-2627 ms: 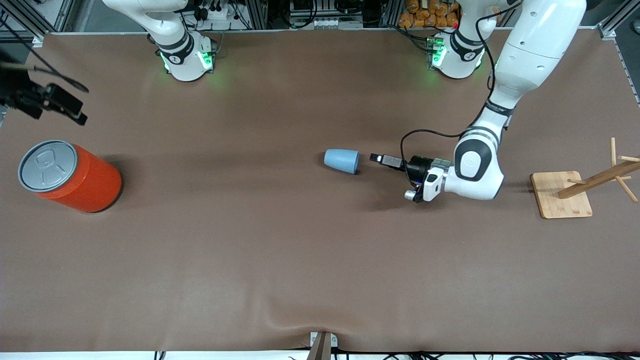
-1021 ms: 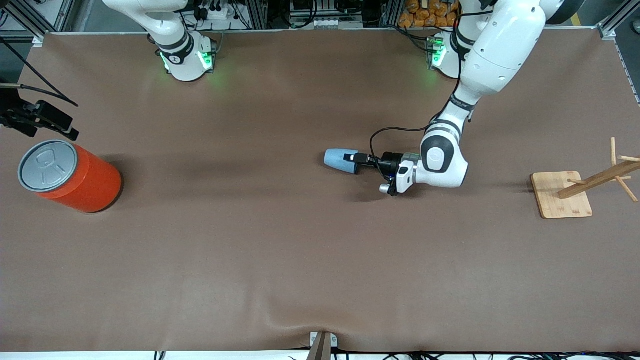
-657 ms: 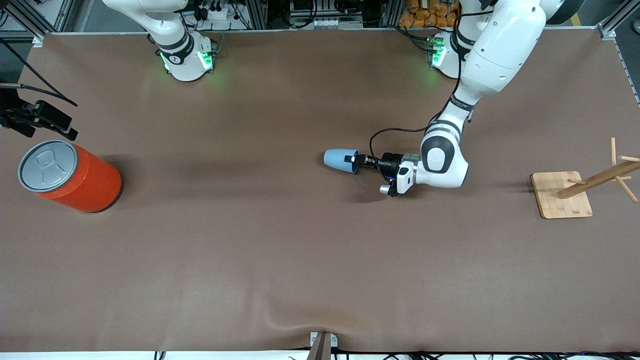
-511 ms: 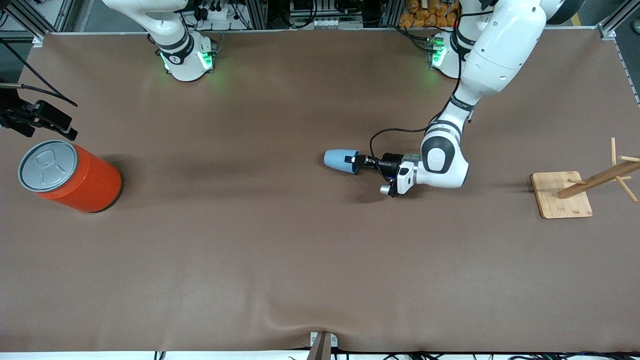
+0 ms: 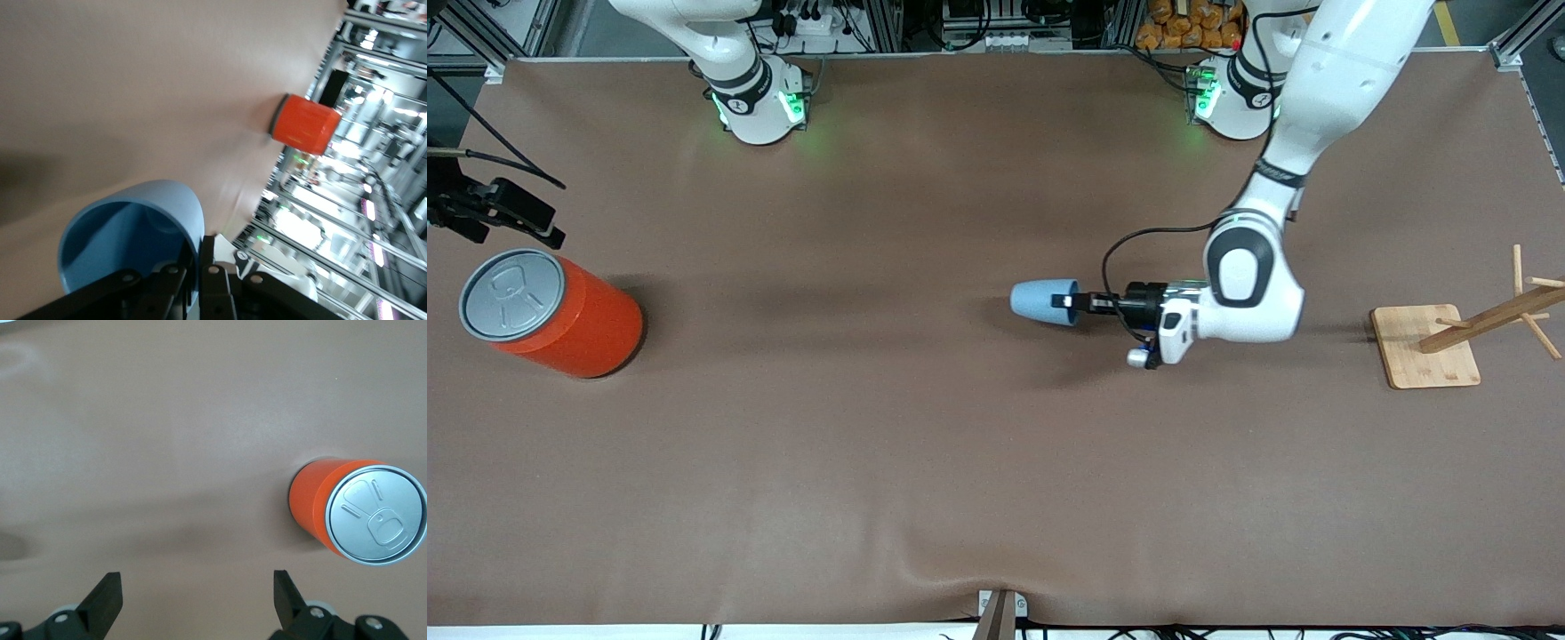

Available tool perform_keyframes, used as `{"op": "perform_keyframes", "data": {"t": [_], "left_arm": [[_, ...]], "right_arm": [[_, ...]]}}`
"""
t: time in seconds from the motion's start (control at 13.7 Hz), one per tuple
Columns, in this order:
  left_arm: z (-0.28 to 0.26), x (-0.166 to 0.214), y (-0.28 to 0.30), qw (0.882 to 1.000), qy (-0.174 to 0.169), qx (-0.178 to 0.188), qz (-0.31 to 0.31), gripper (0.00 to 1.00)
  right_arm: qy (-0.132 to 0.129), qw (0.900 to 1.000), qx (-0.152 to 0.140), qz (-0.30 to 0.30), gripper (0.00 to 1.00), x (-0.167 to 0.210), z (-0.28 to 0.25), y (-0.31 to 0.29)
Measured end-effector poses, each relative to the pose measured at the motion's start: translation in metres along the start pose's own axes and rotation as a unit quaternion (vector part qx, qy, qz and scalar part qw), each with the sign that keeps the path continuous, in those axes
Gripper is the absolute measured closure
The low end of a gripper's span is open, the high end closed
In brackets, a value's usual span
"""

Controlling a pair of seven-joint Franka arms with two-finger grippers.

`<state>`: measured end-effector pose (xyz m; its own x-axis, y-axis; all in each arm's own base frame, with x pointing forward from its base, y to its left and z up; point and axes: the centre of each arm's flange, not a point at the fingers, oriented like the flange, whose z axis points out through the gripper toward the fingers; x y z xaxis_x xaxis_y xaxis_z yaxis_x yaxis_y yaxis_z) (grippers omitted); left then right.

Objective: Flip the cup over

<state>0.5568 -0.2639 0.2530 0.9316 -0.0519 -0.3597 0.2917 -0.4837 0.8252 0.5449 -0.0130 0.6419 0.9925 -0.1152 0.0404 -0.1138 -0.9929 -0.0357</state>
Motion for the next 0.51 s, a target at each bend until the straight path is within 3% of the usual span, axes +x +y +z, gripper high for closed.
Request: {"op": "perform_keyframes", "data": {"t": [0.22, 0.51], "left_arm": [[-0.076, 0.004, 0.043, 0.992, 0.037, 0.123, -0.008, 0.95], [-0.145, -0.002, 0.062, 0.957, 0.087, 0.278, 0.007, 0.95]], "right_arm": [[0.0, 1.0, 0.0, -0.001, 0.0, 0.0, 0.0, -0.001], [0.0, 1.0, 0.0, -0.001, 0.0, 0.0, 0.0, -0.001]]}}
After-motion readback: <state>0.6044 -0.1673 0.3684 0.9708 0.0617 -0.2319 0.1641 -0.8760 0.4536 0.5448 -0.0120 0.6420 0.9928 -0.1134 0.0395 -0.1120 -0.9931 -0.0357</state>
